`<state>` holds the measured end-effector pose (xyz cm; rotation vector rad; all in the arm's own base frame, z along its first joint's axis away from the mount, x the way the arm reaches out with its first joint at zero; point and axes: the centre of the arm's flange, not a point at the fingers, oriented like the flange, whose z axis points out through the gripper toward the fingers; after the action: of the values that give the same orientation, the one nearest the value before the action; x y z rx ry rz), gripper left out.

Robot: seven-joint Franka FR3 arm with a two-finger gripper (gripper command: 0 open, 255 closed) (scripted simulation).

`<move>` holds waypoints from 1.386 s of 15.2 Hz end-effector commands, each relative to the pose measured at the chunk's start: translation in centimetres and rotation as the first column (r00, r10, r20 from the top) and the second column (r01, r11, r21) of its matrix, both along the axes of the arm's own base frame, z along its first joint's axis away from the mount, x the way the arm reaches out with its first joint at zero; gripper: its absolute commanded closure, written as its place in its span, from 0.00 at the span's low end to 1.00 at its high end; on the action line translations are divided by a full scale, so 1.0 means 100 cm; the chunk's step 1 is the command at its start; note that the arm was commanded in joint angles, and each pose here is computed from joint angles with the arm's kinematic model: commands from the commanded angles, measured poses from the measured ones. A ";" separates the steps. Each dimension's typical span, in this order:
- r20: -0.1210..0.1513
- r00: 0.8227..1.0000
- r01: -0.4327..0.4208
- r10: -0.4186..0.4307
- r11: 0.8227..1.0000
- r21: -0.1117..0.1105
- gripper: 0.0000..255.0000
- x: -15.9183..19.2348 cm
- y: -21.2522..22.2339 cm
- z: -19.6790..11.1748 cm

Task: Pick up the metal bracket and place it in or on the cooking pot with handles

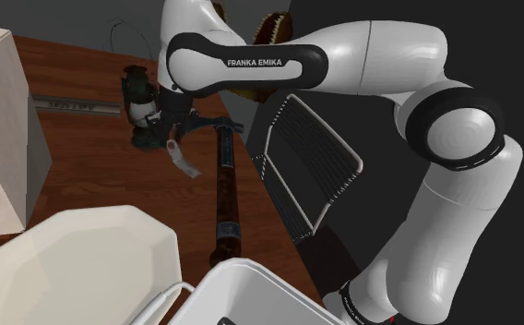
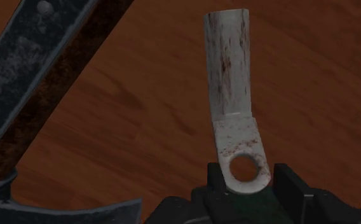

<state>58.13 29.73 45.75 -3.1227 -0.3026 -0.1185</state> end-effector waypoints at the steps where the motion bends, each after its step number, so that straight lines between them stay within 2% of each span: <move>1: -0.020 1.000 0.005 -0.006 1.000 -0.009 1.00 0.002 -0.004 -0.013; 8: -0.020 1.000 0.005 -0.006 1.000 -0.009 1.00 0.002 -0.004 -0.013; 9: -0.020 1.000 0.005 -0.006 1.000 -0.009 0.00 0.002 -0.004 -0.013; 11: -0.009 0.997 -0.074 0.073 0.993 -0.096 0.00 -0.025 0.004 -0.005; 13: -0.006 0.988 -0.150 0.152 0.972 -0.182 0.00 -0.052 0.011 0.002; 14: -0.006 0.987 -0.161 0.163 0.968 -0.195 0.00 -0.056 0.011 0.003; 21: -0.006 0.987 -0.161 0.163 0.968 -0.195 0.00 -0.052 0.005 -0.036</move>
<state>52.80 30.32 42.81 -3.2719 -0.6037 -0.1100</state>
